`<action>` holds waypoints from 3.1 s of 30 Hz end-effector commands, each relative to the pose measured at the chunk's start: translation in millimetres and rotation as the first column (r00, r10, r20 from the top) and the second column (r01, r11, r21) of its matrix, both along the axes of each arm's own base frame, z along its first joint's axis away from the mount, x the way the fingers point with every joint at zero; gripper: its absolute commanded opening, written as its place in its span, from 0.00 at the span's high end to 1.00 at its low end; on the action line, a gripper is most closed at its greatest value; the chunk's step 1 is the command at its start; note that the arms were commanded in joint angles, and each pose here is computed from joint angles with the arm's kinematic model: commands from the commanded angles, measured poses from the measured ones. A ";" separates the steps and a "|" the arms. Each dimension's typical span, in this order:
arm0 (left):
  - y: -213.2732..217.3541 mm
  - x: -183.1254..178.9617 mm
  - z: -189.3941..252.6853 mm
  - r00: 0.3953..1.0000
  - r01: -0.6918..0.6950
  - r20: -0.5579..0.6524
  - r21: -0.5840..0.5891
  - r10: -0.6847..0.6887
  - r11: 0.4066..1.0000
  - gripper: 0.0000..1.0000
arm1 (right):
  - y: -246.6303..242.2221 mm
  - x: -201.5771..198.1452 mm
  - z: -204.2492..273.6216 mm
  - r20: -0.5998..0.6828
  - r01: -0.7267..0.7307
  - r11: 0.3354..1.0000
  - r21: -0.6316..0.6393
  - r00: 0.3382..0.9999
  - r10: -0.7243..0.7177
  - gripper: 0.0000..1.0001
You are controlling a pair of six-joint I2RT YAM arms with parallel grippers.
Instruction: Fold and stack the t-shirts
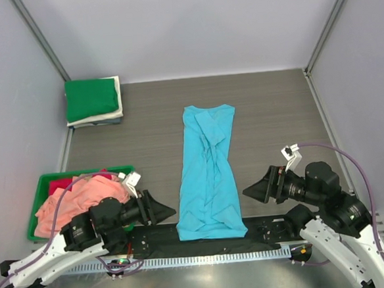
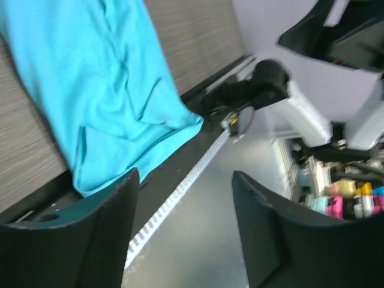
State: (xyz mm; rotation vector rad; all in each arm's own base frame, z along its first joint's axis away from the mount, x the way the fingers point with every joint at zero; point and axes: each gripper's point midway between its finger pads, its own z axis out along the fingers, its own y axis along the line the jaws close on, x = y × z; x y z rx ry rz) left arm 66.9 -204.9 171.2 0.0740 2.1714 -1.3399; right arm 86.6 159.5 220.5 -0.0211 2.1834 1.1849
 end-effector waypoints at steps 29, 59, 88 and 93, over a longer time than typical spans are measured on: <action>-40.0 376.8 -72.5 0.942 -0.318 0.016 0.356 0.335 0.879 0.19 | 89.4 456.0 -112.6 0.042 0.236 0.802 -0.549 0.966 -0.256 0.32; -13.7 528.4 -84.2 0.911 -0.409 0.015 0.157 0.412 0.899 1.00 | -13.4 467.5 -60.1 0.087 0.337 0.805 -0.488 0.937 -0.339 0.99; -28.6 563.7 -69.0 0.927 -0.373 0.118 0.223 0.355 0.900 0.05 | -170.8 547.6 -71.1 0.153 0.607 0.688 -0.399 0.783 -0.603 0.26; -14.3 526.1 -50.8 0.905 -0.425 0.178 0.369 0.386 0.826 0.00 | -169.7 486.6 -92.0 0.099 0.603 0.649 -0.463 0.763 -0.638 0.24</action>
